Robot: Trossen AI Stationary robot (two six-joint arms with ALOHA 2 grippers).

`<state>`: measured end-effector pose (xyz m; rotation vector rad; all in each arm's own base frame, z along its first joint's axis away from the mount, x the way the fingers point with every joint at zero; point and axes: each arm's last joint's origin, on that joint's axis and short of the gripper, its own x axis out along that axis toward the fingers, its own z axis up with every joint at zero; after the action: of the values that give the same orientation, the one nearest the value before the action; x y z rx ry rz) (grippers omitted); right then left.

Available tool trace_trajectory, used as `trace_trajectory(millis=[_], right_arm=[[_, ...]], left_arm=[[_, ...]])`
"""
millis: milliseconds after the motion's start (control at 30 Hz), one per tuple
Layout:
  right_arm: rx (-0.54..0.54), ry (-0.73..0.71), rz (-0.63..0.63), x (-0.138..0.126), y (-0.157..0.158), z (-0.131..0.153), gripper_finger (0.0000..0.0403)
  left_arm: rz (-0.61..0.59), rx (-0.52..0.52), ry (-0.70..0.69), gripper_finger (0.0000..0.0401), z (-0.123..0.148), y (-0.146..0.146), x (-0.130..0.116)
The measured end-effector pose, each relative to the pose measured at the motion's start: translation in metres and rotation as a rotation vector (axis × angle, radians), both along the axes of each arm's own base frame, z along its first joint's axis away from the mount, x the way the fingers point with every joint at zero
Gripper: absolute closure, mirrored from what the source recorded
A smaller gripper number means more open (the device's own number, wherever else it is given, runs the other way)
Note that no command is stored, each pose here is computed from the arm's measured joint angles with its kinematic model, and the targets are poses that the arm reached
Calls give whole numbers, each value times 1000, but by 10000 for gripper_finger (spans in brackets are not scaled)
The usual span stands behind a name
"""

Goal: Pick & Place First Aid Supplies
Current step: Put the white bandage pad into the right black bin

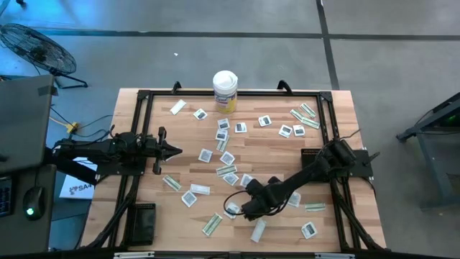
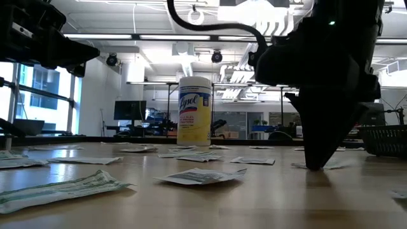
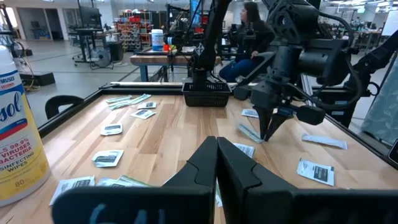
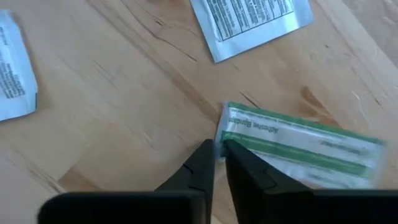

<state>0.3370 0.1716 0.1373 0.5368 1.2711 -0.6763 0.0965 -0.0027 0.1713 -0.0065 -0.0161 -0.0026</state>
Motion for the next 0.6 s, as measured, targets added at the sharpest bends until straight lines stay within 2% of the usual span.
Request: trace_trajectory(millis=[133, 300, 600], right_arm=[[56, -4, -8, -2, -5, -10, 400], [50, 0, -11, -5, -6, -15, 400], [-17, -22, 27, -10, -8, 19, 402]], left_arm=[[0, 0, 0, 400, 0, 0, 0], [0, 0, 0, 400, 0, 0, 0], [0, 0, 0, 400, 0, 0, 0]])
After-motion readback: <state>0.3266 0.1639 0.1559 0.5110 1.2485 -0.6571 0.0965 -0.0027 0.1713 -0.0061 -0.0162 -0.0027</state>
